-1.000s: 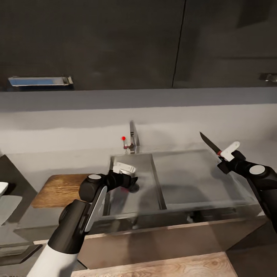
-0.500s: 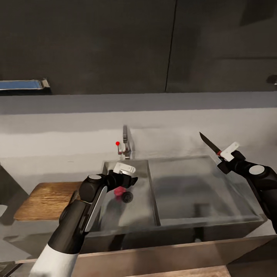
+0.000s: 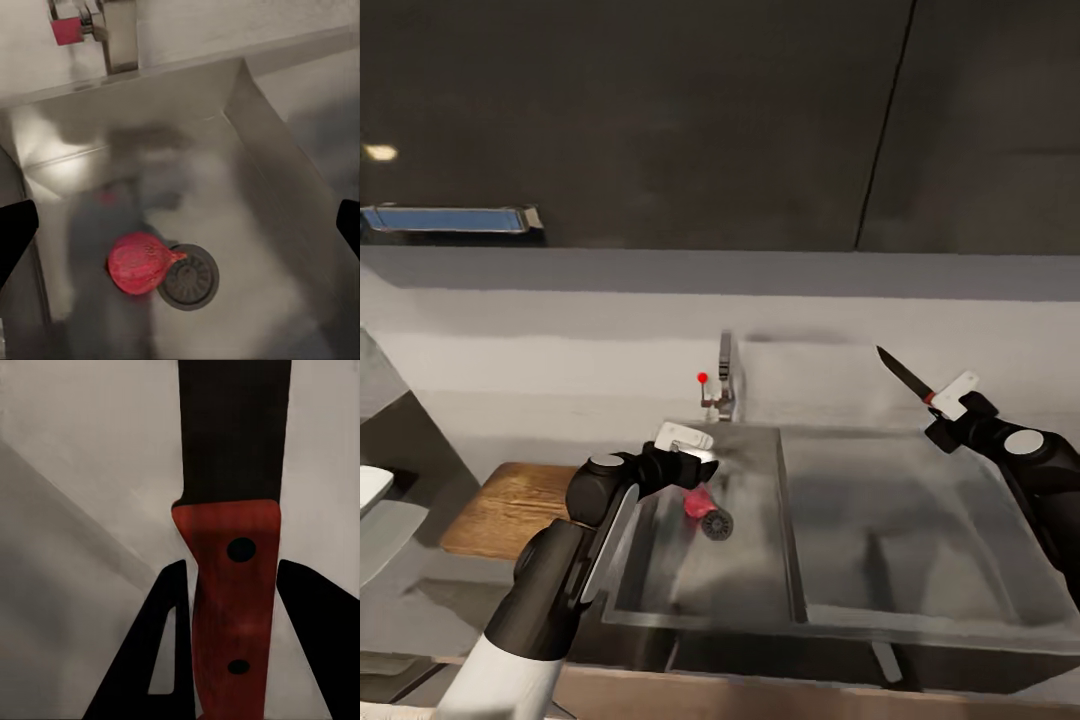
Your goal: In the kitchen, take the Vidalia onion out of the sink, dice it on the chopping board with the paring knife, put the diced onion into the bowl on the countertop, then place both the paring knife and the chopping board into the sink.
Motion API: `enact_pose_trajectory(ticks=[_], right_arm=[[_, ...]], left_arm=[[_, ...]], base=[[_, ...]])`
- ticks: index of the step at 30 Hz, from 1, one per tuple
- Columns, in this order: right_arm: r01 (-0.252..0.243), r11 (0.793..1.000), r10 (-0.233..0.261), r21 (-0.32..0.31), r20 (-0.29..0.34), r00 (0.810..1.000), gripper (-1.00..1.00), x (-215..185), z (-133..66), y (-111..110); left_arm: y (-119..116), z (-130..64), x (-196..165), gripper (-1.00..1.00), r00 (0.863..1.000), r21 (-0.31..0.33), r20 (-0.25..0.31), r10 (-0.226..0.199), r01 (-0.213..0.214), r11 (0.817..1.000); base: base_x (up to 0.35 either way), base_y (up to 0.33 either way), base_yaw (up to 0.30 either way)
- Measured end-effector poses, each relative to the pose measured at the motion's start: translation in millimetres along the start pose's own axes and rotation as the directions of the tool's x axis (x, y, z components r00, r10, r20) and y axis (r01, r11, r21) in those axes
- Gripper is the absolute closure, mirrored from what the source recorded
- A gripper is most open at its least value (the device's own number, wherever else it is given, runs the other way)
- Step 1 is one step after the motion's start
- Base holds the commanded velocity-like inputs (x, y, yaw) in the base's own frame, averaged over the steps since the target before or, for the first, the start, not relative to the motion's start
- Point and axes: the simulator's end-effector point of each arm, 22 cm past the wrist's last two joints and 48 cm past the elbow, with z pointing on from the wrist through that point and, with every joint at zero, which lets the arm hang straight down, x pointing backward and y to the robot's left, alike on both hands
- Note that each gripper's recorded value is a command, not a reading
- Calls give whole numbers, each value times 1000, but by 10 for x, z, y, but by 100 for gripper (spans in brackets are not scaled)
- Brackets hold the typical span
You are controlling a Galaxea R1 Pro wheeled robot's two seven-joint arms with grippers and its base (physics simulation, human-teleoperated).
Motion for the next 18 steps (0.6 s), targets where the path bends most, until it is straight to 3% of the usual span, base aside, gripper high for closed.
enact_pose_trajectory(ticks=[3, 5, 8, 15, 18], right_arm=[[31, 999, -31, 16, -19, 999, 100, 38, 7, -22], [75, 996, -73, 42, -48, 996, 100, 95, 5, -81], [101, 993, -97, 57, -65, 993, 100, 126, 2, -116], [108, 992, -104, 61, -71, 992, 100, 136, 0, -128], [137, 989, -132, 58, -88, 987, 100, 221, -6, -84]], left_arm=[[-2, 4, 2, -100, 1000, 1, -1, 1, -1, 1000], [-2, 6, 4, -100, 1000, 0, -1, 2, -2, 1000], [-3, 5, 4, -100, 1000, 1, -1, 3, -3, 1000], [-3, 6, 5, -100, 1000, 1, -2, 3, -3, 1000], [-26, 9, 10, -100, 1000, 4, -3, 8, -8, 1000]], base=[[105, -78, 267], [25, -18, 87], [8, -6, 29], [11, -1, 4], [84, 0, 0]])
